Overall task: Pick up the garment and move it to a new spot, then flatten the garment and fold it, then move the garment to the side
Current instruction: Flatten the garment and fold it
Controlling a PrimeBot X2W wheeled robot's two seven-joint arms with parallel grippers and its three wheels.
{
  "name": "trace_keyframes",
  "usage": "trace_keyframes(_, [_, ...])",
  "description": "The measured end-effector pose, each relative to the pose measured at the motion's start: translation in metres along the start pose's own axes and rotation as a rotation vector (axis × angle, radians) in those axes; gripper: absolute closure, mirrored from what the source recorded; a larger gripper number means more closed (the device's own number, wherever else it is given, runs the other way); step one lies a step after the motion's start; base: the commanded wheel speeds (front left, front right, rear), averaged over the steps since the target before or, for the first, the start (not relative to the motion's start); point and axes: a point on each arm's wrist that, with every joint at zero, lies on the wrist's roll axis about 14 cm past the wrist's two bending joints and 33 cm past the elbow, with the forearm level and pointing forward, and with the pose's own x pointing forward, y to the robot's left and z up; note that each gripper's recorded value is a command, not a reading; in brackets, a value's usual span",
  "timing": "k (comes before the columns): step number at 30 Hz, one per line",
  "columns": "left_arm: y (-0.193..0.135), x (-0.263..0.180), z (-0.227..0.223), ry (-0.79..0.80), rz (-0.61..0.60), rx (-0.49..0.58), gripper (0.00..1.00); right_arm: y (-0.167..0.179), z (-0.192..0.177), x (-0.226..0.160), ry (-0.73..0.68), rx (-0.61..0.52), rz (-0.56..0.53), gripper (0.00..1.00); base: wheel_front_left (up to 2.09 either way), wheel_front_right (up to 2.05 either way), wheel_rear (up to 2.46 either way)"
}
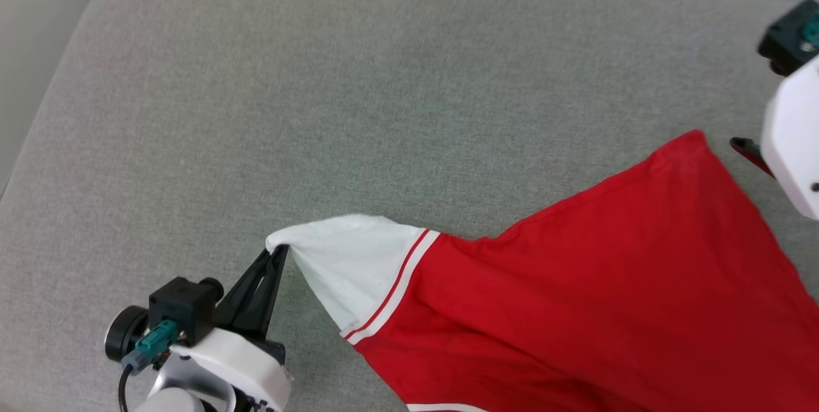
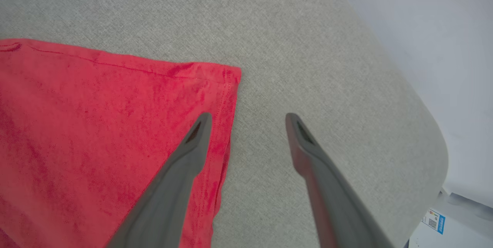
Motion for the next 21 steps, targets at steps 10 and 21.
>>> trace_keyframes(10, [0.000, 0.020, -0.011, 0.024, 0.002, -0.005, 1.00, 0.016, -0.025, 0.085, 0.154, 0.021, 0.078, 0.00, 0.00, 0.00, 0.00])
trace_keyframes(21, [0.004, 0.025, -0.023, 0.049, 0.014, -0.010, 1.00, 0.030, -0.044, 0.112, 0.159, 0.034, 0.141, 1.00, 0.00, 0.00, 0.00])
